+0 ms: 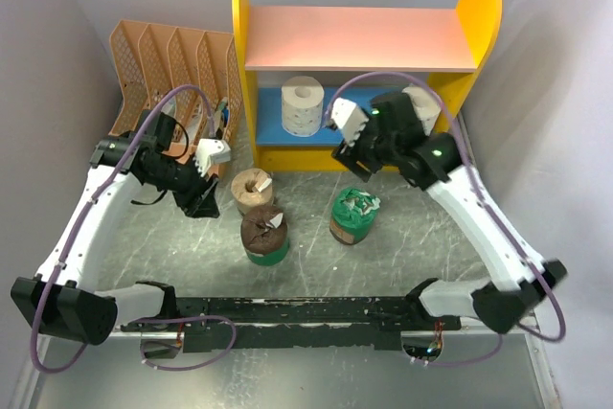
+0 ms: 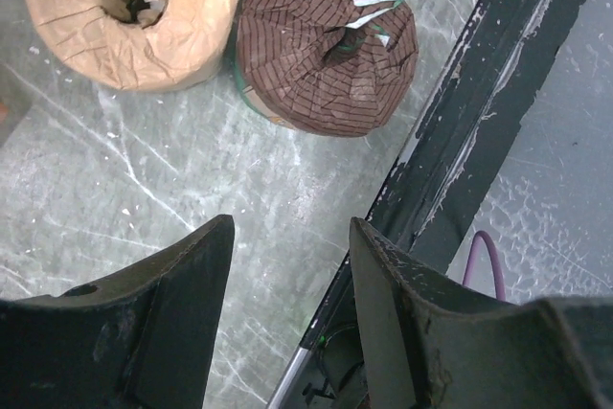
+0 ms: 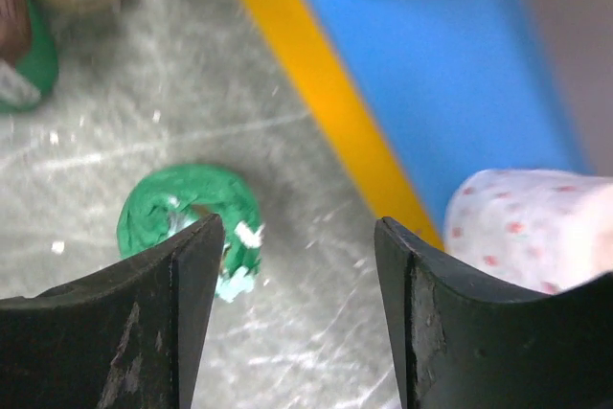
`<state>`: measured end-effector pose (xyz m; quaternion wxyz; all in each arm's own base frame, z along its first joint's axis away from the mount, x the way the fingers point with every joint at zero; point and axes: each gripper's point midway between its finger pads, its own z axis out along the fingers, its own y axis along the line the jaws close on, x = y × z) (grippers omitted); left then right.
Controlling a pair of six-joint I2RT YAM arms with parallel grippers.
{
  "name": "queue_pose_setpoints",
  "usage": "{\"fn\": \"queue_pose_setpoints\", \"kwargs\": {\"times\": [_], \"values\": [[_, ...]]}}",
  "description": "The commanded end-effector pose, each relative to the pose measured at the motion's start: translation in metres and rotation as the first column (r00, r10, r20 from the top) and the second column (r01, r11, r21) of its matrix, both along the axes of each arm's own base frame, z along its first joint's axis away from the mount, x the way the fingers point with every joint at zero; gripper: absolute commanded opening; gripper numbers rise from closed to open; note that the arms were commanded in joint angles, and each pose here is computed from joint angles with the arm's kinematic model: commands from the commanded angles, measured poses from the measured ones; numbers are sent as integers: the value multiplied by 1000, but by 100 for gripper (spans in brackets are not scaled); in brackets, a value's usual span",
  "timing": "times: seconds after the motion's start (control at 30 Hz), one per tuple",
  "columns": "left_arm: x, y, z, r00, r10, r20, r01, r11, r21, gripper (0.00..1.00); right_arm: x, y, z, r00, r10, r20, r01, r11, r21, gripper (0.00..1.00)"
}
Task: Place and organize the paper towels onto the shelf
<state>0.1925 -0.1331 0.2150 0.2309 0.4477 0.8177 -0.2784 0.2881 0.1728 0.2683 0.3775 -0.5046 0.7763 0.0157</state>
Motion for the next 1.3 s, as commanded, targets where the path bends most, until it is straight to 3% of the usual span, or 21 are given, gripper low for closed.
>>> {"fn": "queue_pose_setpoints", "kwargs": {"times": [0.0, 0.03, 0.1, 0.2, 0.37, 0.5, 0.63, 0.7, 0.83, 1.0, 1.27], "values": [[-4, 4, 7, 1000, 14, 6, -13, 999, -38, 62, 7, 7, 95, 974, -3, 227, -55, 966, 252, 64], [-3, 6, 7, 1000, 23, 4, -23, 999, -37, 62, 5, 4, 108, 968, -5, 249, -65, 959, 275, 65], [0, 10, 10, 999, 47, 0, -47, 998, -43, 62, -1, 1, 125, 954, -3, 301, -92, 949, 301, 87], [7, 17, 17, 996, 89, 7, -88, 994, -67, 62, -8, 4, 131, 955, 22, 295, -112, 949, 294, 99], [17, 27, 25, 987, 157, 17, -154, 981, -117, 63, -47, 12, 163, 916, 118, 382, -272, 885, 378, 100], [18, 30, 27, 982, 183, 35, -177, 975, -132, 63, -79, 5, 182, 841, 221, 494, -407, 859, 309, 100], [17, 33, 25, 982, 185, 44, -179, 977, -118, 63, -108, 1, 176, 792, 383, 475, -519, 832, 195, 100], [17, 33, 23, 983, 180, 46, -174, 978, -116, 63, -123, 1, 182, 732, 423, 533, -582, 796, 167, 100], [15, 33, 20, 985, 163, 50, -156, 981, -114, 63, -129, -5, 155, 556, 582, 593, -666, 739, -101, 100], [13, 31, 24, 988, 136, 70, -126, 984, -125, 63, -137, 1, 133, 448, 690, 569, -736, 646, -203, 100], [7, 33, 32, 986, 113, 121, -100, 989, -107, 63, -142, 3, 131, 242, 733, 636, -721, 574, -388, 100]]}}
